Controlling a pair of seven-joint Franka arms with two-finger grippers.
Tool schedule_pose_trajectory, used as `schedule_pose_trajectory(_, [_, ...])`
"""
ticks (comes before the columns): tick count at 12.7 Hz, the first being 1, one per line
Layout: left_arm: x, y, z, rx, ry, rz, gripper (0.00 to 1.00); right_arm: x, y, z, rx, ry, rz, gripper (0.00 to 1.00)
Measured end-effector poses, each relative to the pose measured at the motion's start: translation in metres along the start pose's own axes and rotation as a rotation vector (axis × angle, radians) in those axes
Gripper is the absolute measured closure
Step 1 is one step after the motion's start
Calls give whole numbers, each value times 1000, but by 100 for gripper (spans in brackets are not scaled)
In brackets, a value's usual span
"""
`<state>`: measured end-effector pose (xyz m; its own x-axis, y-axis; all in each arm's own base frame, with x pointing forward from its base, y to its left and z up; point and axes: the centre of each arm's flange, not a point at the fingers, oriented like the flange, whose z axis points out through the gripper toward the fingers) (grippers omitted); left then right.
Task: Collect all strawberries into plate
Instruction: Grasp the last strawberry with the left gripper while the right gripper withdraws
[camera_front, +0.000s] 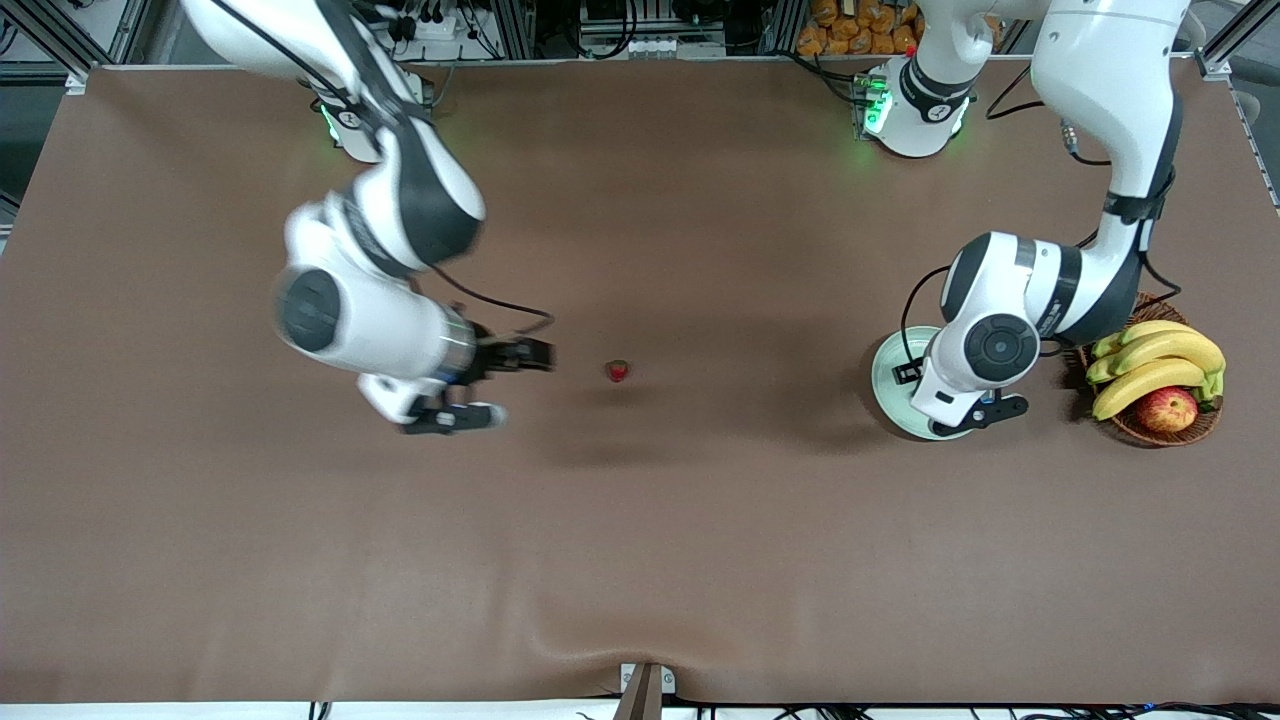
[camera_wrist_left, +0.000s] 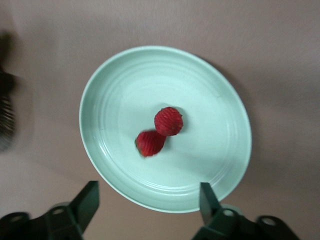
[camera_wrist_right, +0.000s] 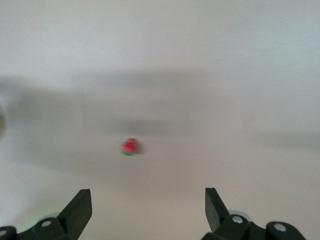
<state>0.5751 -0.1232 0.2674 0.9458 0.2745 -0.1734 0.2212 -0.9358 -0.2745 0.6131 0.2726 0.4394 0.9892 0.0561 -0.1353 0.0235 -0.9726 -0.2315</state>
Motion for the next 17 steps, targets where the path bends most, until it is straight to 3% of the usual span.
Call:
schedule_pose_trajectory(1, [-1, 0, -15, -1, 8, 1, 0, -5, 24, -34, -51, 20, 7, 0])
schedule_pose_trajectory(4, [-13, 29, -80, -21, 48, 52, 0, -28, 83, -114, -157, 65, 48, 0])
schedule_pose_trajectory(9, [-72, 144, -144, -121, 127, 172, 0, -85, 164, -211, -142, 24, 105, 0])
schedule_pose_trajectory(12, [-109, 242, -142, -175, 142, 155, 0, -107, 213, -252, -136, 75, 82, 0])
schedule_pose_trajectory(14, [-125, 293, -132, -239, 164, 140, 0, -120, 240, -270, -173, 87, 105, 0])
schedule_pose_trajectory(17, [-138, 344, -102, -361, 202, 121, 0, -134, 249, -273, -231, 40, 118, 0])
